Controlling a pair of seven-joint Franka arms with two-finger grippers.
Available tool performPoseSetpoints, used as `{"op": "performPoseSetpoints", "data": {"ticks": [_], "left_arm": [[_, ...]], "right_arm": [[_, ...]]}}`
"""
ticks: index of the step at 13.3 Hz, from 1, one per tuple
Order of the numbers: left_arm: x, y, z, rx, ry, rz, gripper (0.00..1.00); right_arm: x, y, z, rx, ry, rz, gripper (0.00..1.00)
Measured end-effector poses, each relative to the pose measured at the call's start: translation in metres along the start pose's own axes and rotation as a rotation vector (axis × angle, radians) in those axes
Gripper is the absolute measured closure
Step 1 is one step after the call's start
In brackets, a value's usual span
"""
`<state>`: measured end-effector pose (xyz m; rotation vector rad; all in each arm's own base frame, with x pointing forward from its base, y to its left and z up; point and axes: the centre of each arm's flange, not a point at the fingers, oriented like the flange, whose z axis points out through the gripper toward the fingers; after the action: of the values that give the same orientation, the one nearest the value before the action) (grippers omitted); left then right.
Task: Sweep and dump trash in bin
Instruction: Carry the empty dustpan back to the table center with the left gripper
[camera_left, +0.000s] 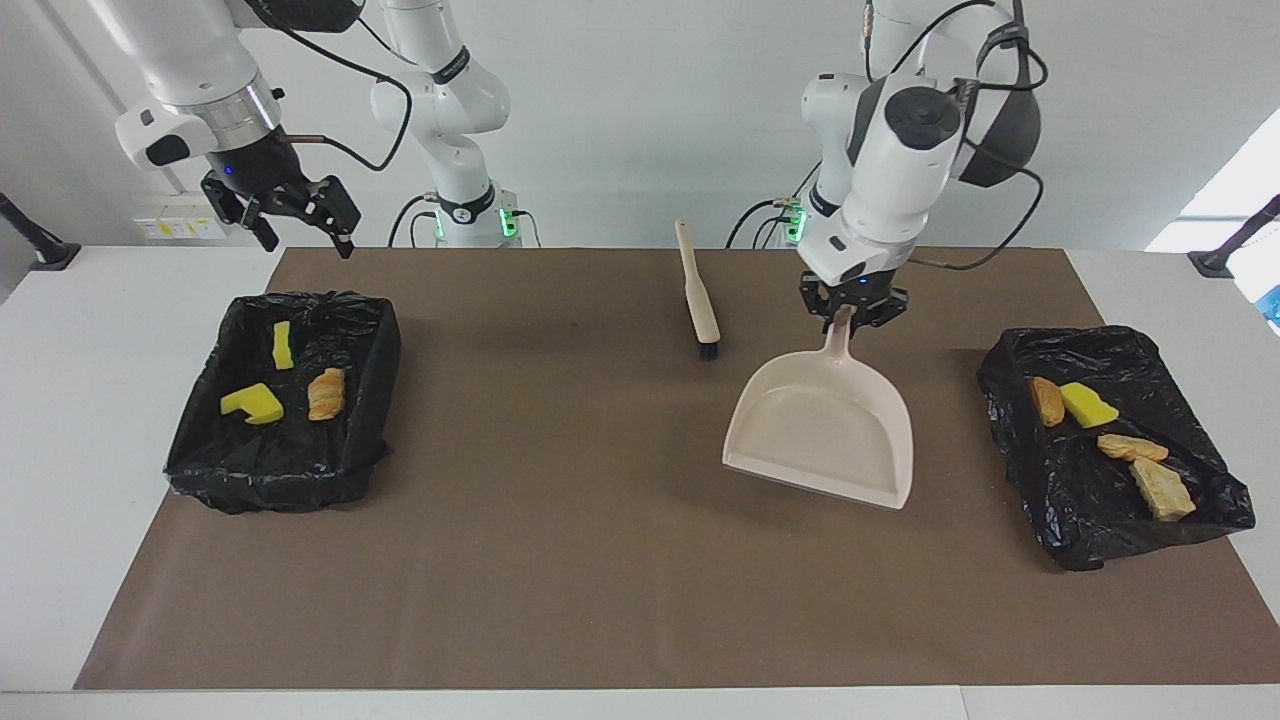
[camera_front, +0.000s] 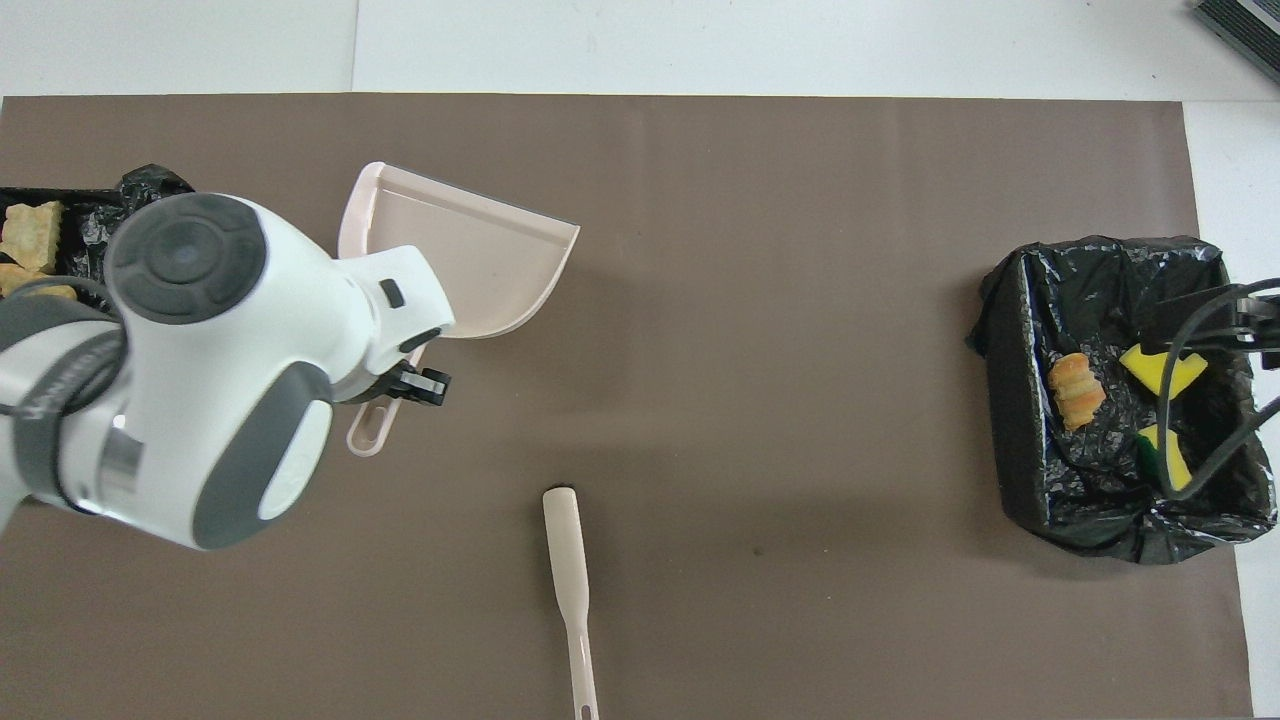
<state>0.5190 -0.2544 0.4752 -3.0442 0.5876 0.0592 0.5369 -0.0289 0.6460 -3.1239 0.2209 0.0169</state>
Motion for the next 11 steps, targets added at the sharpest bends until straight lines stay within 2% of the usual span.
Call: {"op": "performPoseSetpoints", "data": {"ticks": [3, 5, 8, 11], "left_arm": [[0.022, 0.064, 0.053, -0.015, 0.024, 0.016, 0.69], [0.027, 0.087, 0.068, -0.054, 0.034, 0.02, 0.69], [0.039, 0.101, 0.082, -0.076, 0.064, -0.008, 0.69], [0.051, 0.104, 0.097, -0.083, 0.051, -0.041, 0.69]], "right_arm": [[0.0, 0.0, 0.0, 0.0, 0.0, 0.0, 0.0], [0.0, 0.0, 0.0, 0.0, 0.0, 0.0, 0.0], [0.0, 0.0, 0.0, 0.0, 0.0, 0.0, 0.0], [0.0, 0.0, 0.0, 0.0, 0.0, 0.0, 0.0]]}}
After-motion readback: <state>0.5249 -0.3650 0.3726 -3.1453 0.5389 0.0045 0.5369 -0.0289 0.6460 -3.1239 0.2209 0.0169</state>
